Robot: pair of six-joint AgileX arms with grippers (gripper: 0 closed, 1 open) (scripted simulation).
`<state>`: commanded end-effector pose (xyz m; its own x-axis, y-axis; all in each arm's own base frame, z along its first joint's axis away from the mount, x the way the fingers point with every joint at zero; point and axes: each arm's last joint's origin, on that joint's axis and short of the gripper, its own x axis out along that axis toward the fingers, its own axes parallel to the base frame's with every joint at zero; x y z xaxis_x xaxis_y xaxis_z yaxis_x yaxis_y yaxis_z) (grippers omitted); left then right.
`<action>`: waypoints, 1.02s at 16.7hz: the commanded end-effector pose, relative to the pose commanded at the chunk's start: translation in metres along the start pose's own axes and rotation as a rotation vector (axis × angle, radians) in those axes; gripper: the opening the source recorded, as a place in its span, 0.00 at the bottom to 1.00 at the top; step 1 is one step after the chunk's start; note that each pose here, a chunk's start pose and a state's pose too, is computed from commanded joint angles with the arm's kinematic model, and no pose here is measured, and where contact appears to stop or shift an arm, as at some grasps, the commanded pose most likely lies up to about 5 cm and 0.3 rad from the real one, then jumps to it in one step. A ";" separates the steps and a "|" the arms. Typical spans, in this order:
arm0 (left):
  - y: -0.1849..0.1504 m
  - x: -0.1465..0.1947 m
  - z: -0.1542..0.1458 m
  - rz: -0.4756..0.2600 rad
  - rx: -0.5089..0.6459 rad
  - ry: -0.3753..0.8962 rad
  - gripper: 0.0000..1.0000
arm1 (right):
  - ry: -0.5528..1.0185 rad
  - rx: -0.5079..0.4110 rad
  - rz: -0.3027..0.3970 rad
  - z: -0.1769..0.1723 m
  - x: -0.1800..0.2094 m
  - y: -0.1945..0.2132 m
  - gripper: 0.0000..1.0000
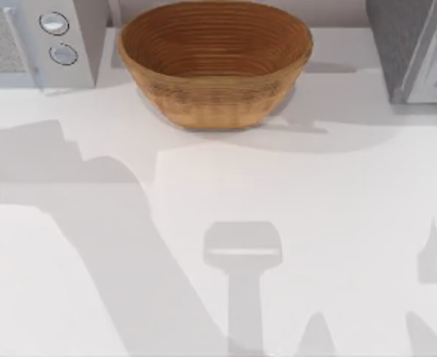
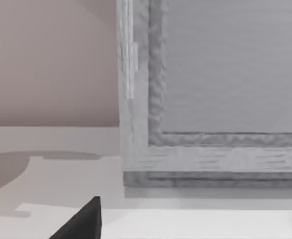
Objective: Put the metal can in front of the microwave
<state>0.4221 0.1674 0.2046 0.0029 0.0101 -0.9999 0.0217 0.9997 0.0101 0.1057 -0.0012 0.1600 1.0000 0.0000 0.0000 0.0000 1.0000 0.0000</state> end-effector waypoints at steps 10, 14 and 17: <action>0.001 0.003 0.000 -0.001 -0.002 -0.002 0.38 | 0.000 0.000 0.000 0.000 0.000 0.000 1.00; 0.001 0.003 0.000 -0.001 -0.002 -0.002 0.68 | 0.000 0.000 0.000 0.000 0.000 0.000 1.00; 0.001 0.003 0.000 -0.001 -0.002 -0.002 0.90 | 0.000 0.000 0.000 0.000 0.000 0.000 1.00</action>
<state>0.4222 0.1680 0.2013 0.0045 0.0090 -0.9999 0.0200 0.9998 0.0091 0.1057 -0.0012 0.1600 1.0000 0.0000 0.0000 0.0000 1.0000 0.0000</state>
